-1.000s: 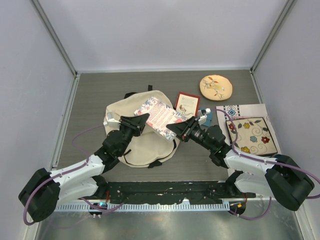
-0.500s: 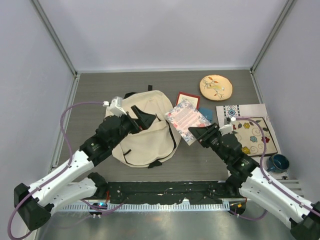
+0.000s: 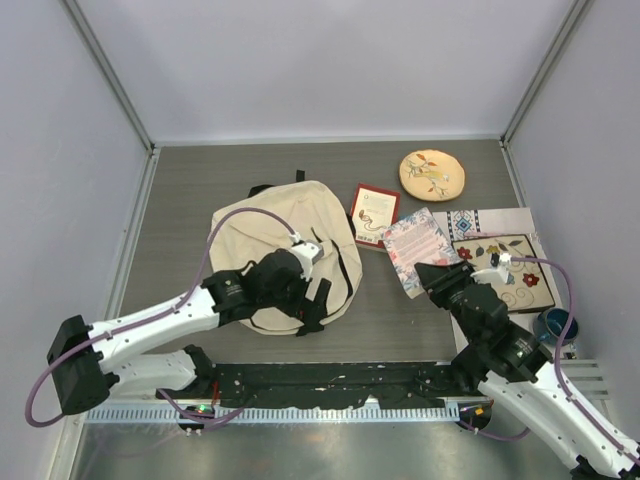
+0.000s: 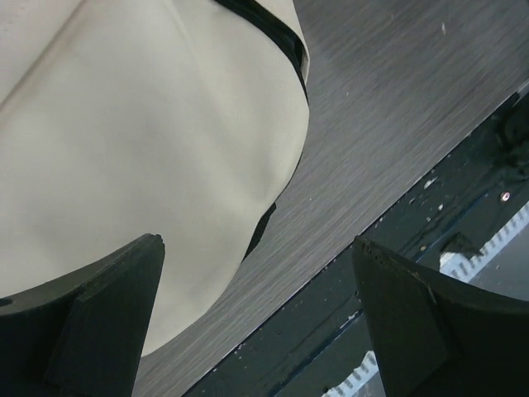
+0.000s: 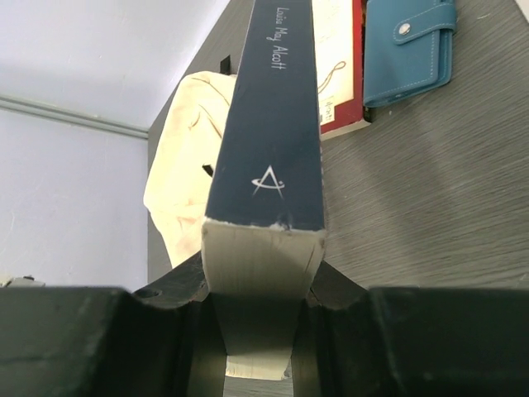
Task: Pack the student bag
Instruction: Place the book in the student bag.
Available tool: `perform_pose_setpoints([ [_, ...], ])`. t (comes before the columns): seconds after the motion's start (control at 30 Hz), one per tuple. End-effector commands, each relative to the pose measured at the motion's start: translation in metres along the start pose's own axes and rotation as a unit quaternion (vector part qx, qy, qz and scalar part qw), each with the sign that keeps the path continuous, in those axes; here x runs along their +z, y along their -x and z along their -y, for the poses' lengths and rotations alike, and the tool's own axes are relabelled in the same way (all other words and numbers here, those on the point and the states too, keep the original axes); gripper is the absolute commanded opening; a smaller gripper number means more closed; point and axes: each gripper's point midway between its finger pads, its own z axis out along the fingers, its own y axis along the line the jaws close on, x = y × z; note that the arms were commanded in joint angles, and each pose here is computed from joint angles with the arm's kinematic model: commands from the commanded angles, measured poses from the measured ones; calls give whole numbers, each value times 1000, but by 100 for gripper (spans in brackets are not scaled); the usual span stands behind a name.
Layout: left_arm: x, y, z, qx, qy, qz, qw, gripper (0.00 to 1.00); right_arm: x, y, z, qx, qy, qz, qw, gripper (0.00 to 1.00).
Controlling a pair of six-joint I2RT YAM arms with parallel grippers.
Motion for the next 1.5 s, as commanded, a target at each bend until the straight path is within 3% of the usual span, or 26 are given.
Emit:
perform_pose_setpoints([
  [0.0,2,-13,7,54,-7,-43,998,100,-7,32,-29,26,29,52,998,1],
  [0.17,13,-26,4,73,16,-76,994,91,-3,25,-29,21,26,38,999,1],
  [0.63,41,-28,-8,104,62,-89,989,63,2,15,-30,17,28,20,999,1],
  [0.83,45,-20,-7,115,64,-82,988,42,2,14,-30,16,29,18,999,1],
  [1.17,50,-18,-6,114,65,-81,988,0,3,11,-28,19,29,13,999,1],
  [1.3,45,-7,-7,101,78,-57,990,0,2,11,-31,18,33,11,999,1],
  [1.47,26,34,-1,62,81,15,995,0,1,9,-33,16,37,4,999,1],
])
